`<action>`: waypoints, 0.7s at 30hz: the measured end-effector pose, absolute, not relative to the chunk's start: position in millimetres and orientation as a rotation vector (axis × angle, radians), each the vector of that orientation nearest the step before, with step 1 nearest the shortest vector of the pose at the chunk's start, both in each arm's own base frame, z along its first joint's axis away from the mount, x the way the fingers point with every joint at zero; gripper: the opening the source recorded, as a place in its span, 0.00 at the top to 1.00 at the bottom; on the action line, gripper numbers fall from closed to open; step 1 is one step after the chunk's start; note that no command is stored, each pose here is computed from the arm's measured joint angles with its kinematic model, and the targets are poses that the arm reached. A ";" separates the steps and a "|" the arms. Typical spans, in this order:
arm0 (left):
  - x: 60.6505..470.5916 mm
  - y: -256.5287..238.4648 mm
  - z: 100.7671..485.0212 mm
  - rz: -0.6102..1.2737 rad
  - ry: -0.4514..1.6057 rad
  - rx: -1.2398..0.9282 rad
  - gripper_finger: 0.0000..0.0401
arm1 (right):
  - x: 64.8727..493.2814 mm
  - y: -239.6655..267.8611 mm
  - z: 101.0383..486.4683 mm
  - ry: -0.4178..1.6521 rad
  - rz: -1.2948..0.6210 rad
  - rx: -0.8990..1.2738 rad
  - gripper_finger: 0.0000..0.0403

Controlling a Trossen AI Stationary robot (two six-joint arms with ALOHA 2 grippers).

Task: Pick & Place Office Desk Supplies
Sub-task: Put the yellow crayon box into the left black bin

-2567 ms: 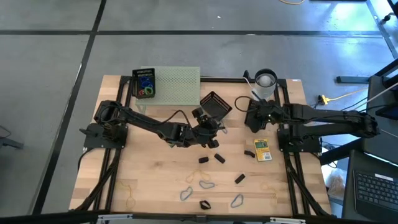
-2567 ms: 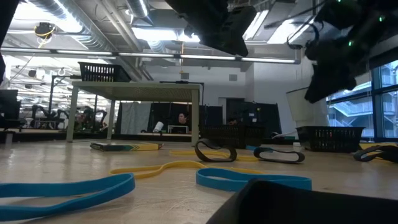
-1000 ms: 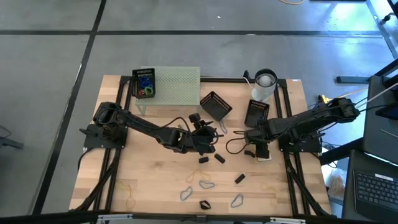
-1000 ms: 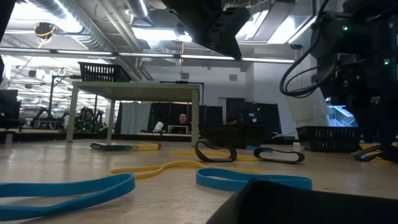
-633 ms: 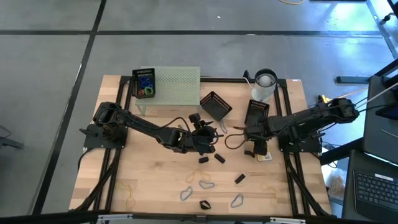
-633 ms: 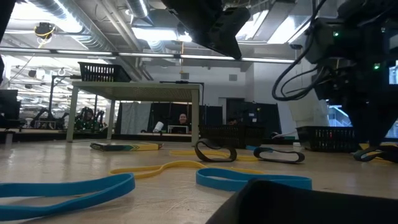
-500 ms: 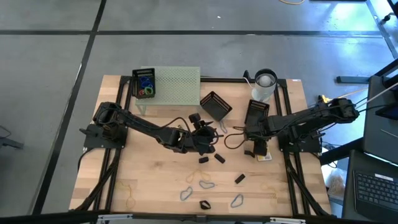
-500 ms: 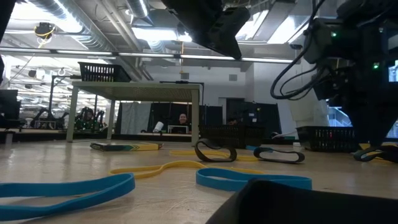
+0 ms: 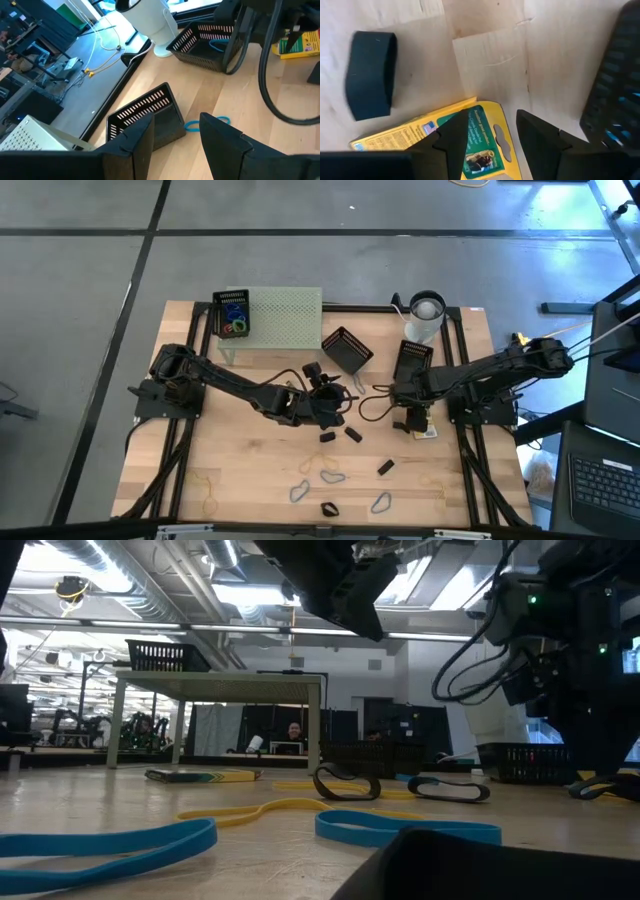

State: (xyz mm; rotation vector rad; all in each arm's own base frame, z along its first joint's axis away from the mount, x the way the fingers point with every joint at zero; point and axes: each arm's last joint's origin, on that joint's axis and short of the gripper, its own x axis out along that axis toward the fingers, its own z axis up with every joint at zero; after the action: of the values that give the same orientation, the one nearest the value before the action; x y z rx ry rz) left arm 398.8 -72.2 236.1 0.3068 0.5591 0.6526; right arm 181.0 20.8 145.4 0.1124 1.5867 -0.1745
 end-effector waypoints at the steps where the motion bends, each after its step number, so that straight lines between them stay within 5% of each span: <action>1: 398.7 -72.3 236.0 0.652 0.559 0.306 0.62 | 181.9 20.9 143.2 1.598 -0.175 0.110 0.58; 10: 396.8 -80.1 235.6 0.632 0.563 0.321 0.62 | 184.2 21.2 137.7 1.636 -0.177 0.106 0.63; 21: 395.4 -82.3 236.3 0.669 0.557 0.353 0.62 | 183.5 21.7 137.0 1.643 -0.162 0.116 0.98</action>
State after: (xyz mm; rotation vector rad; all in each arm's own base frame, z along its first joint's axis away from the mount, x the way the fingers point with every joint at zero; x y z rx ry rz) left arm 395.4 -82.3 236.3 0.3530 0.5575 0.6691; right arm 183.5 21.7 137.0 0.1158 1.6428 -0.1620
